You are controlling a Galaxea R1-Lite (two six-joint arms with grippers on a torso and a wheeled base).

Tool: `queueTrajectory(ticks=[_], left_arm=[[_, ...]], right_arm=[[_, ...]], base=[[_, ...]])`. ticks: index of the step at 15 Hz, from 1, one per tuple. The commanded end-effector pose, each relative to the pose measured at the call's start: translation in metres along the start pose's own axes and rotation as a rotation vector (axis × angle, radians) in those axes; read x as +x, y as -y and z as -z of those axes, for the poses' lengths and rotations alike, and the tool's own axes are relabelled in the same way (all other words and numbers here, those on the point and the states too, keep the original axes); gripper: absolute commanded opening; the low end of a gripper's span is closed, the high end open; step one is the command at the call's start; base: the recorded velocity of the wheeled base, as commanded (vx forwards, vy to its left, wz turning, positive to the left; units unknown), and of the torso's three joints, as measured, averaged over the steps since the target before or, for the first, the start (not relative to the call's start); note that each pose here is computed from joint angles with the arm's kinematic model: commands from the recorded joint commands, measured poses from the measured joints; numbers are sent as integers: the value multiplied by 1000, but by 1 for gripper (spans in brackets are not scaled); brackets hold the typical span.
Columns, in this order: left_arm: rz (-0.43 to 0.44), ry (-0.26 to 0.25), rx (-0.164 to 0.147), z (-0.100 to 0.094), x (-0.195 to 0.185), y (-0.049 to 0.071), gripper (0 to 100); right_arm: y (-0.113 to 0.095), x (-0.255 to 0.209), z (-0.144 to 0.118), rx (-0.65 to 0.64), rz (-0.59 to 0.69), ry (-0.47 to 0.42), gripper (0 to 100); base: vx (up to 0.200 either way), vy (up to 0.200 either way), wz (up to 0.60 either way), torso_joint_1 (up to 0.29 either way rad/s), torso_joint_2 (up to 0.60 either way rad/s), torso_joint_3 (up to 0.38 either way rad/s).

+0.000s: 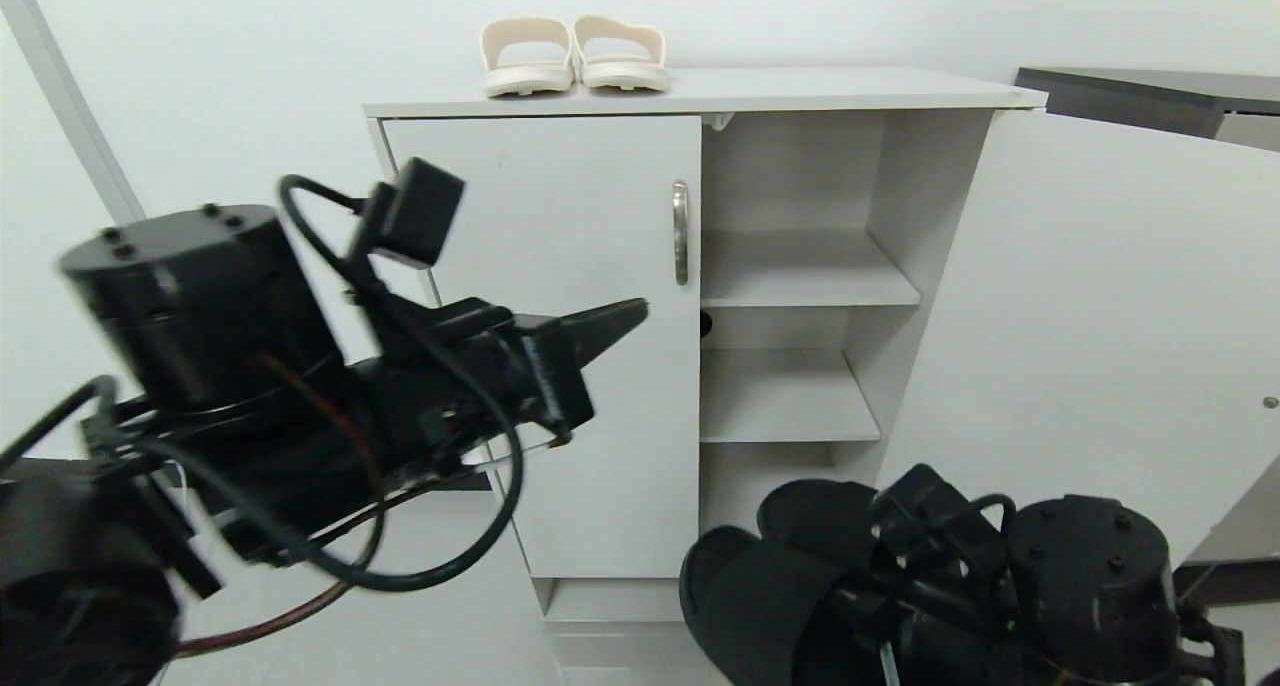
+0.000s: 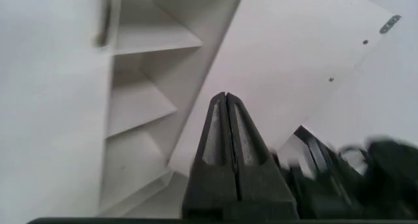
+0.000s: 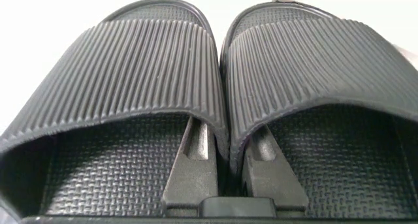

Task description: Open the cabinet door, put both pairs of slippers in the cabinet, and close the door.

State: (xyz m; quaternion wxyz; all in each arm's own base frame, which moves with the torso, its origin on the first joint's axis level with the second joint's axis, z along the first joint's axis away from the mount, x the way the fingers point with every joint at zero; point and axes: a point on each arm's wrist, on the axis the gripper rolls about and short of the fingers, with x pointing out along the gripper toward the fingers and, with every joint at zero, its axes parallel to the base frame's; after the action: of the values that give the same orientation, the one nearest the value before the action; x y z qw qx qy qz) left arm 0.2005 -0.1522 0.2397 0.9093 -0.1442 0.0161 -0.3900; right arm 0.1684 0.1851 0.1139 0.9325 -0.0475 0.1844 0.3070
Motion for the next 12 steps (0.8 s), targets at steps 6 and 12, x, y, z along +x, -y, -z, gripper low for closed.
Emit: queueTrajectory(ticks=[6, 12], left_arm=[[-667, 6, 205, 19, -228, 16, 0], [-1211, 124, 282, 105, -277, 19, 0]], right_arm=[[42, 86, -18, 160, 560, 107, 0], [40, 88, -16, 157, 569, 105, 0]], base=[[0, 0, 0, 0, 0, 0], [0, 0, 0, 0, 0, 0]])
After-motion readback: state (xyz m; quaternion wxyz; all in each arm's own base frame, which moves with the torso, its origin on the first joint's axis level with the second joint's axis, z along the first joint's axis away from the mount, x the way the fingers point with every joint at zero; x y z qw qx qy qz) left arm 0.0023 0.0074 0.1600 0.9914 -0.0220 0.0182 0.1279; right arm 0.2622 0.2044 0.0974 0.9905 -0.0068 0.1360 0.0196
